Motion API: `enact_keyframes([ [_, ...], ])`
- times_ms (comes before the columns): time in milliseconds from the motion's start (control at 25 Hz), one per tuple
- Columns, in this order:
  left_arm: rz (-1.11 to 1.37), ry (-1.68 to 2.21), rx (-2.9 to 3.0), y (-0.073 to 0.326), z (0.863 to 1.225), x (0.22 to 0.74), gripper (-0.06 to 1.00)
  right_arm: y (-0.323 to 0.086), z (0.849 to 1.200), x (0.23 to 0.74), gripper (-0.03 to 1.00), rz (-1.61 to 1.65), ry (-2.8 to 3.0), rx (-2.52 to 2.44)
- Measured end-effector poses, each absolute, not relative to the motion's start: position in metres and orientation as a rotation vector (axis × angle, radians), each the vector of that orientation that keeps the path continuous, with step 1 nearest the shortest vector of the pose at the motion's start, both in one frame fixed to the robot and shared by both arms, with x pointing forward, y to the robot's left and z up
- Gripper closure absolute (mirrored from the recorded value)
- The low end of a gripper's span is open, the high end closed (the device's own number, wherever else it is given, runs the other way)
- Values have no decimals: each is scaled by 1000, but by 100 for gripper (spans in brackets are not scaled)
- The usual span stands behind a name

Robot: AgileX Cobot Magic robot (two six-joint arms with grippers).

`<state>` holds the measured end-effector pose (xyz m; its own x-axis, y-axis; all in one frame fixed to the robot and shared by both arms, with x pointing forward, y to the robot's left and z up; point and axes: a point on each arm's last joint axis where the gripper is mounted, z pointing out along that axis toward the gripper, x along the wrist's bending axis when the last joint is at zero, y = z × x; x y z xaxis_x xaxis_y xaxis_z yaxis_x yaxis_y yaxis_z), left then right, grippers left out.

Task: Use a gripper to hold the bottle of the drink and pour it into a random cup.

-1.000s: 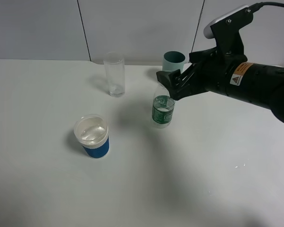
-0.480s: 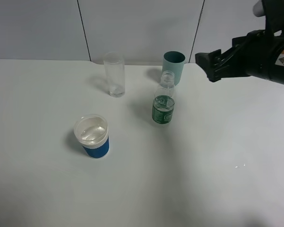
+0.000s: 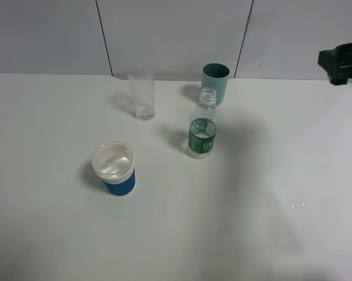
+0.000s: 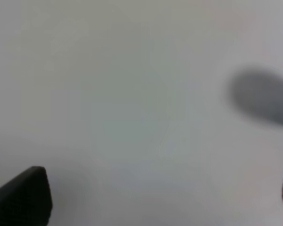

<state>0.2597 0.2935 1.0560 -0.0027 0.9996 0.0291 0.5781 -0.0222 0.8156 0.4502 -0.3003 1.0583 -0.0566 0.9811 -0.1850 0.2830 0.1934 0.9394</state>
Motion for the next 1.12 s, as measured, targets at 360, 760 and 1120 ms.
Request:
enact_keyframes([
  [360,881,1644,1665,293,1056,260,-5,-314,1098,396,9,940,1334,1240],
  [760,881,1644,1665,293,1056,260,-5,-311,1107,326,9,931,1295,1296],
  [1120,881,1644,1665,293,1056,260,-5,-305,1095,285,9,946,1346,1408],
])
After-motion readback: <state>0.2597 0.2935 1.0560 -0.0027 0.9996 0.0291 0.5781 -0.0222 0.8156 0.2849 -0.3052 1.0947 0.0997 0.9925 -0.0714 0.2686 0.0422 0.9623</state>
